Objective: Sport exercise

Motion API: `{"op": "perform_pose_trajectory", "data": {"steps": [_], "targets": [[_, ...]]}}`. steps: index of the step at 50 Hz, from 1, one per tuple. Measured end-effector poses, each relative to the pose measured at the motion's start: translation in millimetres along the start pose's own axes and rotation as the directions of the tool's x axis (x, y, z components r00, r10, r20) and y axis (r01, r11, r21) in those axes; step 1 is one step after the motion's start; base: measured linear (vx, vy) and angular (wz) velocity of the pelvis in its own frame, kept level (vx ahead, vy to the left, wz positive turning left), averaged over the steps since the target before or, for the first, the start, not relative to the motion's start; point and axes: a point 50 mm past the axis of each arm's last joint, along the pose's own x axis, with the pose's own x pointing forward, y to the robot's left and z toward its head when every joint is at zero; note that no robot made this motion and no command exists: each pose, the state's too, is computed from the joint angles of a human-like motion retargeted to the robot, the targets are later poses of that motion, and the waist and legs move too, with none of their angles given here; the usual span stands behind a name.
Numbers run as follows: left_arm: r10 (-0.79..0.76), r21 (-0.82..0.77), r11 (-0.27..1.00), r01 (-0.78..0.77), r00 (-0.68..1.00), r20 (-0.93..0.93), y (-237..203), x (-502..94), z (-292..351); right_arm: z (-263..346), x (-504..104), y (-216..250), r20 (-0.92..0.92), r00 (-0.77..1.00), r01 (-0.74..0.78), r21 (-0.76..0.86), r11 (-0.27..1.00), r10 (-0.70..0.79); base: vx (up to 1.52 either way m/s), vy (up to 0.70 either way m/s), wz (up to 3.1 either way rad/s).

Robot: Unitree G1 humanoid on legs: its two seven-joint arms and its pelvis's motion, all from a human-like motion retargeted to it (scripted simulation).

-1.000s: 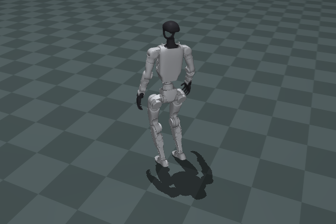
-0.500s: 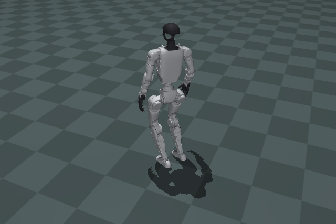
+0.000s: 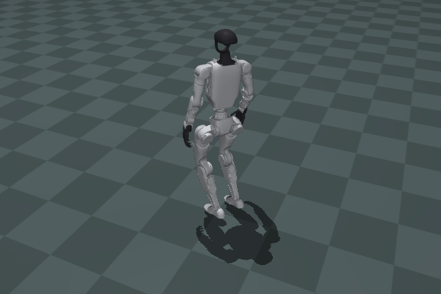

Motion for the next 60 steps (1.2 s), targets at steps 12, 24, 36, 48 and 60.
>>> {"op": "perform_pose_trajectory", "data": {"steps": [12, 24, 36, 48, 60], "targets": [[0.050, 0.183, 0.981, -0.072, 0.991, 0.121, 15.2, -3.2, 24.3, 53.7, -8.2, -32.2, 0.251, 0.964, 0.121, -0.133, 0.984, -0.085, -0.05, 0.00, 0.09], [-0.001, 0.008, 1.000, 0.001, 0.999, 0.037, -0.3, 0.5, 7.9, 5.2, -1.6, -25.2, 0.028, 0.991, 0.126, 0.051, 0.991, -0.127, 0.04, 0.00, 0.18], [-0.017, 0.138, 0.990, 0.007, 0.998, 0.067, 7.2, -3.2, 7.1, 3.8, -5.9, -13.7, 0.086, 0.995, 0.048, 0.026, 0.999, -0.050, -0.02, -0.01, -0.01], [0.019, 0.163, 0.986, -0.038, 0.993, 0.118, 1.0, 0.2, 29.9, -7.1, -0.2, 8.5, -0.012, 1.000, 0.003, 0.008, 1.000, -0.003, -0.04, -0.03, 0.30], [0.039, -0.001, 0.999, -0.039, 0.993, 0.113, 13.2, -9.9, -0.5, 7.8, -7.6, -11.9, 0.112, 0.992, 0.049, 0.032, 0.998, -0.052, 0.03, -0.01, 0.16]]}}
